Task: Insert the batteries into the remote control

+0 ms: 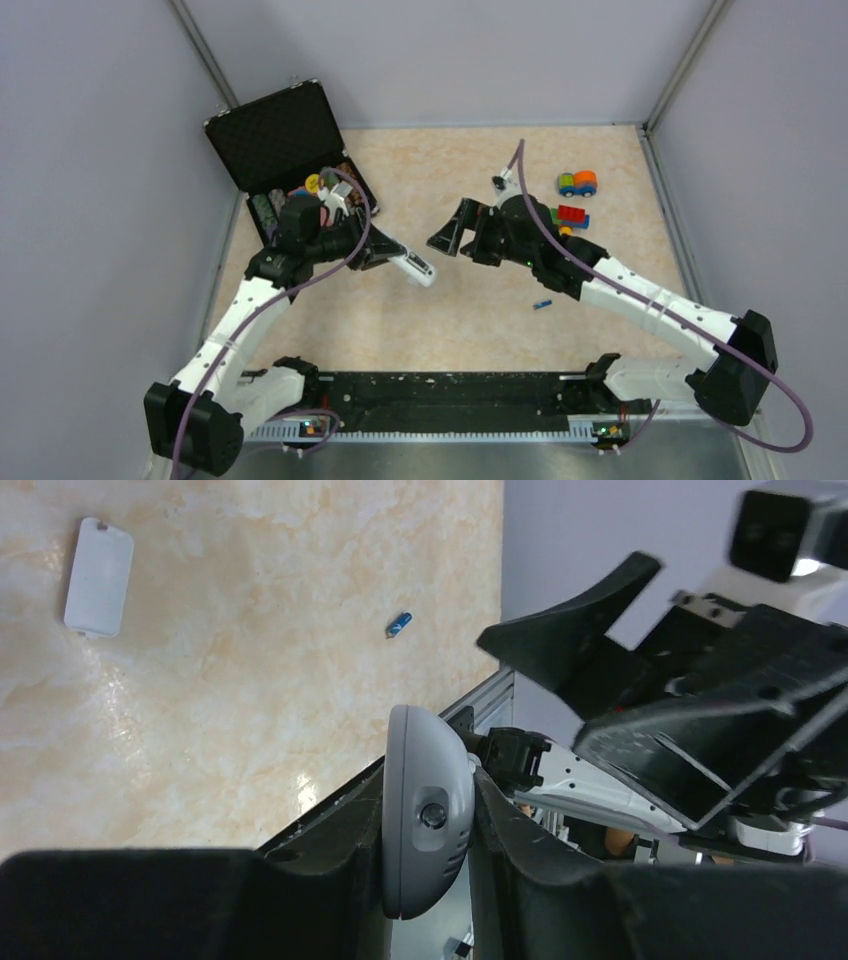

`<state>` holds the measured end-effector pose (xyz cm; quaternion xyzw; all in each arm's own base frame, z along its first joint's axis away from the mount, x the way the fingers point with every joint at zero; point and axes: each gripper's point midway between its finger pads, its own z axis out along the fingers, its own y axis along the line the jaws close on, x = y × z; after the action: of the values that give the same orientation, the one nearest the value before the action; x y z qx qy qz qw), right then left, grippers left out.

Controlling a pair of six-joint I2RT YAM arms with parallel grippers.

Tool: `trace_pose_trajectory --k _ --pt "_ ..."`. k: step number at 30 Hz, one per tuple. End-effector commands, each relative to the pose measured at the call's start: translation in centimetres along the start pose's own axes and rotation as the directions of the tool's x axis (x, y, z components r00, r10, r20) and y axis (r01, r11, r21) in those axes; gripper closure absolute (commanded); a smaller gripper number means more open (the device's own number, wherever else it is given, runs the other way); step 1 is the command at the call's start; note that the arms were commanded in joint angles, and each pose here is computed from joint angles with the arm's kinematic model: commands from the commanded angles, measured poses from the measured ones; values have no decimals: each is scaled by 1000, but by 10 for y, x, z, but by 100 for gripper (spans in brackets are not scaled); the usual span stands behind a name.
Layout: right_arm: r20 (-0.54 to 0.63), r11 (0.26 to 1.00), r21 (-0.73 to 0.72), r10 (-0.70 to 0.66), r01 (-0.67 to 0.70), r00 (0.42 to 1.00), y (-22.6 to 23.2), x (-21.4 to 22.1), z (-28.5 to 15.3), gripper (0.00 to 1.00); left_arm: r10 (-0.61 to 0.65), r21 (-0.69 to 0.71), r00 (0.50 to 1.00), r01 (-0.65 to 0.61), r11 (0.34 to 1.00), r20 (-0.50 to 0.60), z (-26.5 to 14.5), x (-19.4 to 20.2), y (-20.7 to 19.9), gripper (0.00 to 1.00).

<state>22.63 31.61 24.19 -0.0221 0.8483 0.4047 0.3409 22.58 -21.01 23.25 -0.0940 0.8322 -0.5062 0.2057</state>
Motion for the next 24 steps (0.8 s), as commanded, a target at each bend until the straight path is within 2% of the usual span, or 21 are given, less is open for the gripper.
trace_pose_trajectory --k 1,3,11,16,24 --pt "22 892 -119 441 -436 897 21 -8 -5 1 59 108 994 -69 992 92 -9 -17 -35 100" --pt "10 861 -148 493 -487 870 28 -11 -4 1 55 115 993 -67 991 104 -9 -19 -37 100" --pt "-88 805 -205 551 -557 830 53 -13 11 1 40 128 992 -55 990 120 -10 -23 -42 100" --pt "-136 794 -198 559 -575 818 55 -6 22 1 31 141 991 -49 989 130 -10 -26 -46 100" --pt "-136 785 -241 555 -571 820 62 -10 25 1 44 127 992 -59 990 118 -9 -26 -45 100"
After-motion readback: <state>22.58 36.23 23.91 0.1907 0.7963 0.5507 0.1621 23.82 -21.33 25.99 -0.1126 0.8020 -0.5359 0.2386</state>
